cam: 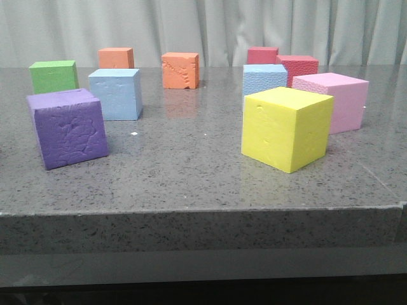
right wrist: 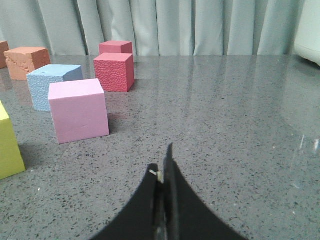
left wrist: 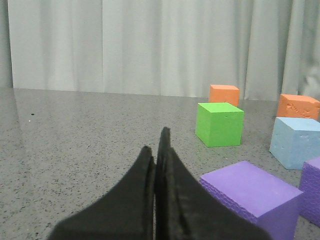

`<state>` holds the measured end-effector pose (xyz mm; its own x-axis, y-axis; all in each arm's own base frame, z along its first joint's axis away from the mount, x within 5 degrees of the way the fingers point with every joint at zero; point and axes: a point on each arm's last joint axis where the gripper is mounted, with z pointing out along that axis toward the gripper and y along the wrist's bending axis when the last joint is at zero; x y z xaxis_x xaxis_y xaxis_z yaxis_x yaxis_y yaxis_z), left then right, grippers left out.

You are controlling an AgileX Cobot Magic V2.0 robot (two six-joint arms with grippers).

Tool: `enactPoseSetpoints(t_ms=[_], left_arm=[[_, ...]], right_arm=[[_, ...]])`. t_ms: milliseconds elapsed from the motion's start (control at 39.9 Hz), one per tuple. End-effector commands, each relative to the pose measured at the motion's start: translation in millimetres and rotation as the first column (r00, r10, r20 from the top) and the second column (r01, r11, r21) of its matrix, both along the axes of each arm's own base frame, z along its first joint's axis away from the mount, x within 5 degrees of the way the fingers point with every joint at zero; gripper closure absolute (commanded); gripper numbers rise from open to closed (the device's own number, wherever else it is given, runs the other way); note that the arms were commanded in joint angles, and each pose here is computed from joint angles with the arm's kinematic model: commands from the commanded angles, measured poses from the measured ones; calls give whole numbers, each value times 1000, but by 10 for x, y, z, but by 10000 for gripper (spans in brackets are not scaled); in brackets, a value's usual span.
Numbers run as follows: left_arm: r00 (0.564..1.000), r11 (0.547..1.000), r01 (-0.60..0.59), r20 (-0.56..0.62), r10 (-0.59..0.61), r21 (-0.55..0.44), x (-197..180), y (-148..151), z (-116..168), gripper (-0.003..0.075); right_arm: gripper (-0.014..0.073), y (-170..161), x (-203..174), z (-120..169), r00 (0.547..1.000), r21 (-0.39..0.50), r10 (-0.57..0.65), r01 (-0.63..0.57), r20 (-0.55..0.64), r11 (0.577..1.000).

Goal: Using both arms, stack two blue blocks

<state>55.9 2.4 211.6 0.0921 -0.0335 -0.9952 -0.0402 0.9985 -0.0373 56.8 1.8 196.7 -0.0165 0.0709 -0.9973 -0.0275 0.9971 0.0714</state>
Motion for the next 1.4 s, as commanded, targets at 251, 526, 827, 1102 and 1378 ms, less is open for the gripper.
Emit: enactPoseSetpoints(t_ms=[251,526,827,1102,1378], left_arm=[[951,999,14,308,-1,-41,-82,2,263,741],[935,997,31,355,-5,-69,-144,-2,512,741],[979,1000,-2,206,0,9,-56,-3,1134,741],[991,999,-26,-134,29,21,409,43,1533,741],[980,1000,-25,-199,27,15,664,54,1600,741]], right_arm=[[662,-18,-38,226,971,19,-22,18,239,1000],[662,-29,-127,547,907,38,-33,18,419,999],[662,3,-286,1272,975,16,7,-11,224,1000],[662,23,76,1754,1000,9,22,-22,-14,1000],[662,24,283,1810,999,10,19,-19,-41,1000]])
